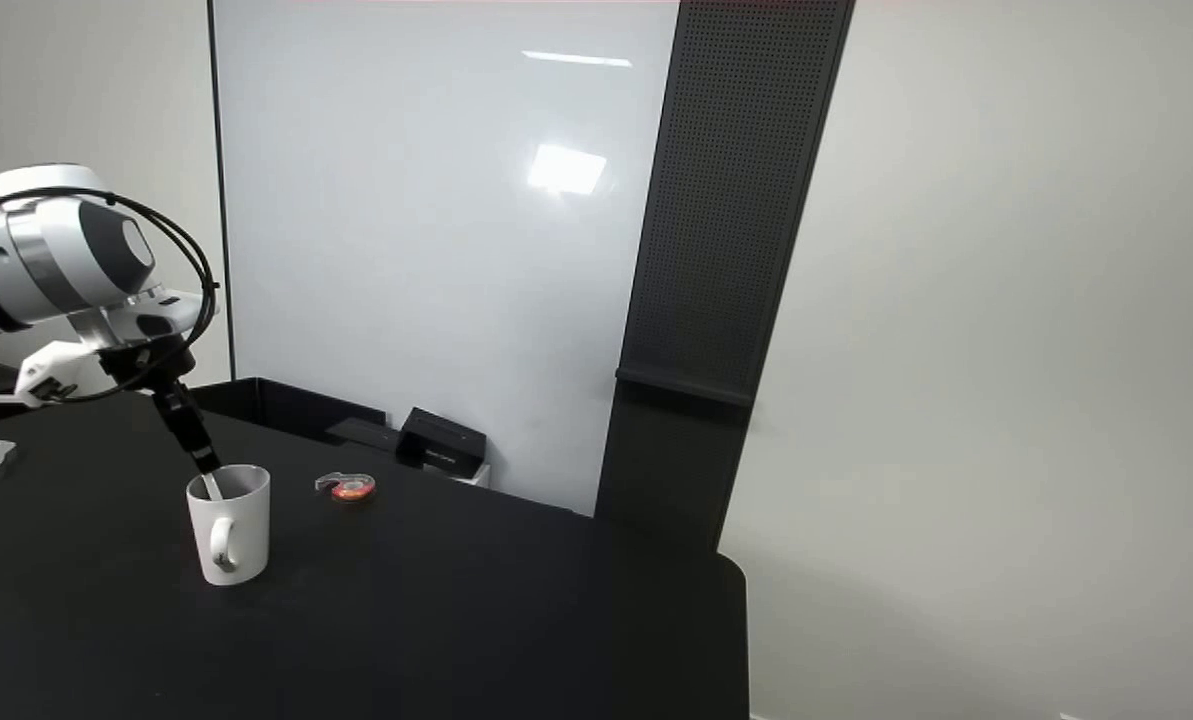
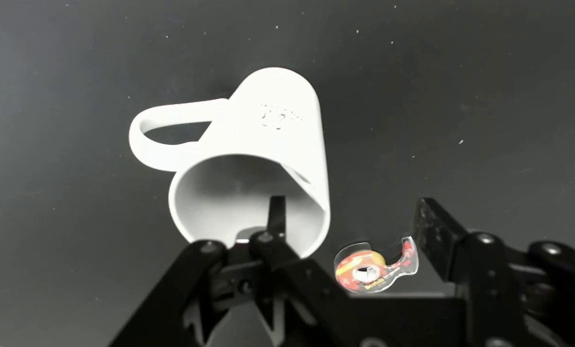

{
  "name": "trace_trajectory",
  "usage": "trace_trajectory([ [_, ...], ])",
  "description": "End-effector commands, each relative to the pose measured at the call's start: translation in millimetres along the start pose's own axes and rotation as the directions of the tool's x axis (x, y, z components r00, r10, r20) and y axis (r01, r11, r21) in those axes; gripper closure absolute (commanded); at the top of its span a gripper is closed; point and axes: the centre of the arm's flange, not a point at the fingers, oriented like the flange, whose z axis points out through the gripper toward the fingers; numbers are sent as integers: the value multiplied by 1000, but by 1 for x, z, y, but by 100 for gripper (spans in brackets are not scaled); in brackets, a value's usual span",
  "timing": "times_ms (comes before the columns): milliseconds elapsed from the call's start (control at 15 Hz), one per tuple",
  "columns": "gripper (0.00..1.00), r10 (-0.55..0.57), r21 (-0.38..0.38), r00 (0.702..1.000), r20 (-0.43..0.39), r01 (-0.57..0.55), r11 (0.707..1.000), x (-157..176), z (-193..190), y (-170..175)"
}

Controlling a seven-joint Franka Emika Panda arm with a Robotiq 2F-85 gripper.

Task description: Remove the spoon from the mug cup and place it on the table

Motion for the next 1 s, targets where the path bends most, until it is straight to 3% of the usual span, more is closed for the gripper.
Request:
trace_trajectory([
  [0,61,9,6,1000,-5,-9,1000,6,-1,-4],
  [333,95,16,0,1000,-2,-16,1000,8,0,-4],
  [400,98,18,-2,1000,-1,-18,1000,9,1,-3],
  [933,99,37,31,999,-28,-36,999,31,-28,-4],
])
